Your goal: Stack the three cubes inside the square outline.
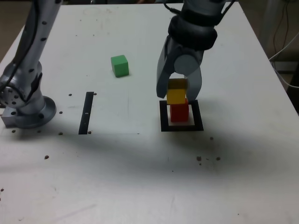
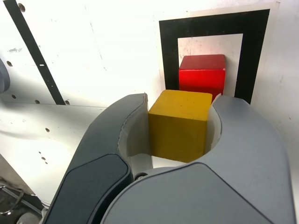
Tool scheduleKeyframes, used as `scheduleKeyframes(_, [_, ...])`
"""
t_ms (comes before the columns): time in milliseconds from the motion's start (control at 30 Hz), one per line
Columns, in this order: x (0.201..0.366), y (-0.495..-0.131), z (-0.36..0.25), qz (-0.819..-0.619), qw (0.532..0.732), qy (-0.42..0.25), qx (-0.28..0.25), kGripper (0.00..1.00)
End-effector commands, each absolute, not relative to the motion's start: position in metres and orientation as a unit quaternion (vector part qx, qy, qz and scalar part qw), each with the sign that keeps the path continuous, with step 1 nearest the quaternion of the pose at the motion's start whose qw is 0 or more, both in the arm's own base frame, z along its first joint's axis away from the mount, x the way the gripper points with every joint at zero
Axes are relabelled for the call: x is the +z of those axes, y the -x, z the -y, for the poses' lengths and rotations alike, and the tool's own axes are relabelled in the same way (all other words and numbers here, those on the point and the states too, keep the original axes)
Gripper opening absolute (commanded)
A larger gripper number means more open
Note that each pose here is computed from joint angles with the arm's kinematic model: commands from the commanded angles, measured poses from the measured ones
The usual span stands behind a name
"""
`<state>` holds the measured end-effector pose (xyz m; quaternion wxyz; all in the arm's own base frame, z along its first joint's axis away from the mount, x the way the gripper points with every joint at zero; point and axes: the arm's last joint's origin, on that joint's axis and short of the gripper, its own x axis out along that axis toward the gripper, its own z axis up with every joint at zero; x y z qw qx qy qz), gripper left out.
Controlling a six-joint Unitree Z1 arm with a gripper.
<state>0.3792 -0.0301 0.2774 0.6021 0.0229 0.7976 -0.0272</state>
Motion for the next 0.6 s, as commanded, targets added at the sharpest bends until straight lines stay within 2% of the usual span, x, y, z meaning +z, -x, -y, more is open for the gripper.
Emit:
scheduleKeyframes(0, [0.274, -0.382, 0.031, -0.799, 0.6, -0.024, -0.026, 0.33])
scheduleKeyframes(433, [0.262, -0.391, 0.024, -0.804, 0.594, -0.022, -0.024, 0.34])
scheduleKeyframes(500, [0.261, -0.392, 0.022, -0.804, 0.593, -0.022, -0.025, 0.41])
scheduleKeyframes(567, [0.259, -0.393, 0.02, -0.804, 0.593, -0.023, -0.028, 0.55])
